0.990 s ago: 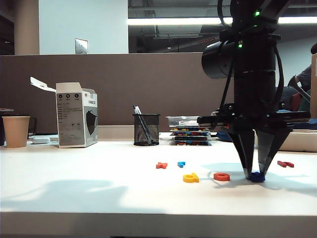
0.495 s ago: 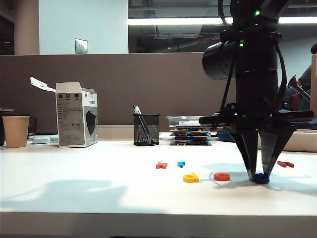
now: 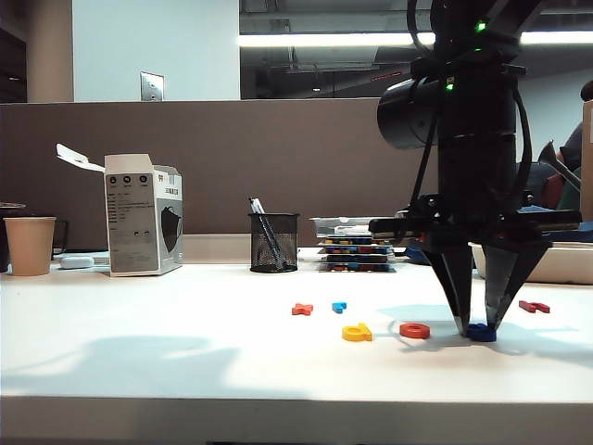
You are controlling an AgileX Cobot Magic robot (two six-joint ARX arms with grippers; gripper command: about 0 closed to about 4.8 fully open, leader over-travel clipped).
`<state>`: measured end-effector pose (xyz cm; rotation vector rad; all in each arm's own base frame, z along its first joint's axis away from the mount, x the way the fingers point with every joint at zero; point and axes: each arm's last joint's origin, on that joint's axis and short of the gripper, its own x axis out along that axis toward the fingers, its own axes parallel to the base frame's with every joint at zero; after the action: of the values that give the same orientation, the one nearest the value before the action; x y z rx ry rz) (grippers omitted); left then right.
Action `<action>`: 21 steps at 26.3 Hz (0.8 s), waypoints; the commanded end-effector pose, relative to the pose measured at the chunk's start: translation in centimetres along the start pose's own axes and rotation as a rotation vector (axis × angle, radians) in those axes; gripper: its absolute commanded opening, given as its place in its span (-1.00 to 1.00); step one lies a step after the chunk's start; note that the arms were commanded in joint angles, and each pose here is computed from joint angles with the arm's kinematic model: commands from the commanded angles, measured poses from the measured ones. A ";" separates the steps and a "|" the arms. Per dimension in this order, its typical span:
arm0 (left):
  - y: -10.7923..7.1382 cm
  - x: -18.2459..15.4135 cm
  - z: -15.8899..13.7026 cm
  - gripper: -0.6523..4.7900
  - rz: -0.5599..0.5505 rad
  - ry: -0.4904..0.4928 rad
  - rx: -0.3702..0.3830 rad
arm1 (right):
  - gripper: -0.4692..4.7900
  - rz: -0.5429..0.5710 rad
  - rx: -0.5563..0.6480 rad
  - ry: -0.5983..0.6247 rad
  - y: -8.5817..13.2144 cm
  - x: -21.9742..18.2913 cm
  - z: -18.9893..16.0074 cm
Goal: Select the appropriate letters from the row of letter magnets placed on the table to arrange into the word "dog".
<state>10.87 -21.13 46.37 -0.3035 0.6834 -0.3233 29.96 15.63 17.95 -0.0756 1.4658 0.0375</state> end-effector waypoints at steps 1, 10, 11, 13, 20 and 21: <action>0.0 -0.1 0.1 -0.78 -0.001 -0.011 -0.010 | -0.13 0.002 -0.003 -0.007 -0.1 -0.3 -0.1; 0.0 -0.1 0.1 -0.78 -0.001 -0.011 -0.010 | -0.14 0.032 -0.010 -0.101 -0.6 -3.6 -0.6; 0.0 -0.1 0.1 -0.78 -0.001 -0.011 -0.010 | -0.18 0.033 -0.011 -0.135 -0.9 -4.5 -0.7; 0.0 -0.1 0.1 -0.78 -0.001 -0.011 -0.010 | -0.43 0.036 -0.019 -0.182 -1.3 -5.9 -1.0; 0.0 -0.1 0.1 -0.78 -0.001 -0.011 -0.010 | -0.85 0.058 -0.024 -0.394 -3.6 -11.6 -2.9; 0.0 -0.1 0.1 -0.78 -0.001 -0.011 -0.010 | -0.85 0.050 -0.023 -0.426 -3.8 -12.3 -3.1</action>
<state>10.87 -21.13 46.37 -0.3031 0.6833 -0.3234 26.09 12.18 29.04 -0.0321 1.1018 0.1096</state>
